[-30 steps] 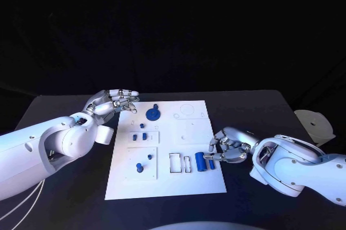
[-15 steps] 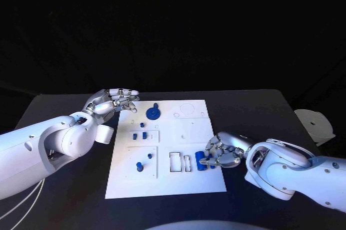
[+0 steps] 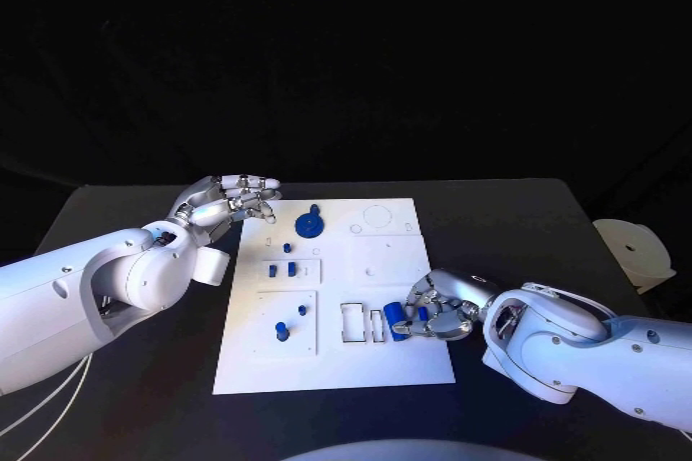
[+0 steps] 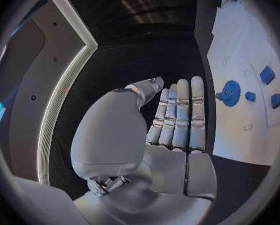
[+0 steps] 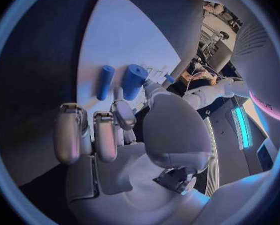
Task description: Assemble the parts on the task board
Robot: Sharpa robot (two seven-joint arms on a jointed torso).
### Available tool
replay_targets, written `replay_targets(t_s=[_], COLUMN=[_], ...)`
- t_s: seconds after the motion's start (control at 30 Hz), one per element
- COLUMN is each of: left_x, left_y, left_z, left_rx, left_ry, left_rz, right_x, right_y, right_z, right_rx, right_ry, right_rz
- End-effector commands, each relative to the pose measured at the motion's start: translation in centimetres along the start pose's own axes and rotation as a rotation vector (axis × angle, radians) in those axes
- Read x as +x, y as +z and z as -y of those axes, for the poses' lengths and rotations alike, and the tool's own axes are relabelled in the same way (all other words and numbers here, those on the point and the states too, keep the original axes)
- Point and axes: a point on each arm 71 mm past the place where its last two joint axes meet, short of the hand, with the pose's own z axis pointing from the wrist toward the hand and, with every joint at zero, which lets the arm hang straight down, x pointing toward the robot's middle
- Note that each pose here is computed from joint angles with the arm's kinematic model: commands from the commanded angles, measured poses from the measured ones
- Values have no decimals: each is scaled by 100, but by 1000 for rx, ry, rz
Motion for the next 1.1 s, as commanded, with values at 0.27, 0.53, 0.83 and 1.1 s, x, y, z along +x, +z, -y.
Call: replay_targets(t_s=[0.27, 0.53, 0.83, 1.1], left_x=[17, 15, 17, 14], left_y=[-7, -9, -9, -10], left_z=[9, 9, 8, 7], left_rx=[5, 4, 3, 2], left_ry=[-8, -8, -9, -8], left_rz=[-18, -18, -20, -19], right_x=[87, 108, 119, 107], right_y=[48, 59, 62, 39], right_z=[19, -13, -32, -41], right_rx=[19, 16, 19, 47], right_ry=[-47, -37, -30, 74], right_rz=[-30, -27, -23, -2])
